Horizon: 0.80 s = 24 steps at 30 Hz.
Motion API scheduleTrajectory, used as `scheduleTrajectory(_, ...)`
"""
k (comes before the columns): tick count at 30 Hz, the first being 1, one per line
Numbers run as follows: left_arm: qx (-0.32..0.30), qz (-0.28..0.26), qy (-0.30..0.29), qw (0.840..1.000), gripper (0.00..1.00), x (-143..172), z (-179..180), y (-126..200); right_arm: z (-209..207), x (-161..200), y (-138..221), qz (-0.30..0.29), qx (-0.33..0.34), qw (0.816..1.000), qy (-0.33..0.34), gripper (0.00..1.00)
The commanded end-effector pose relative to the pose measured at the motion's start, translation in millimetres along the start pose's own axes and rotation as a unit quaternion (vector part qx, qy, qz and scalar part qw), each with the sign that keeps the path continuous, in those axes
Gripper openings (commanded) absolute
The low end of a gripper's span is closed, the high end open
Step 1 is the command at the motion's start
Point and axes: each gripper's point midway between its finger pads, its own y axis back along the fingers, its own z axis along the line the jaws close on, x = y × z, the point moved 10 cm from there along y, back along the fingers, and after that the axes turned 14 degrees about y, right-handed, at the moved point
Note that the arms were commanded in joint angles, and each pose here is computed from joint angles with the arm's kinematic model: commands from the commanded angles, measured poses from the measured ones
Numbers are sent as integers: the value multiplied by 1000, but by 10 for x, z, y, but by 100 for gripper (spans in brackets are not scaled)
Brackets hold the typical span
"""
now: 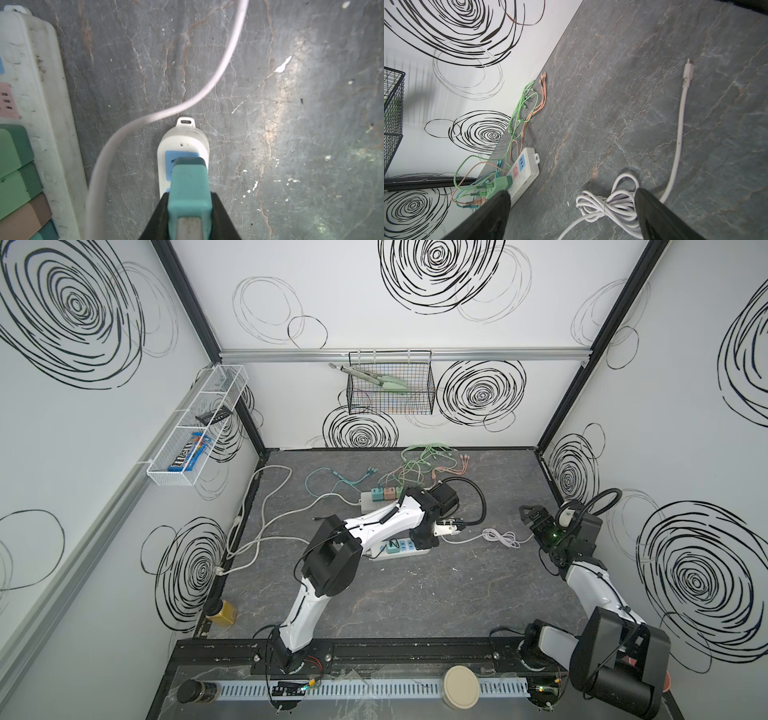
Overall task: Insert plugs into power strip
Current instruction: Insert the plug into the socket.
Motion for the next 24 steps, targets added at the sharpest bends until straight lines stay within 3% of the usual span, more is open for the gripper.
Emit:
scheduleTrajectory(1,25,23,-13,999,0,13,-48,-283,28,-34,3,3,-5,1000,6,97)
scheduleTrajectory(24,27,-3,9,1000,0,73,244,-210,31,-21,2,12,-8,1000,13,97)
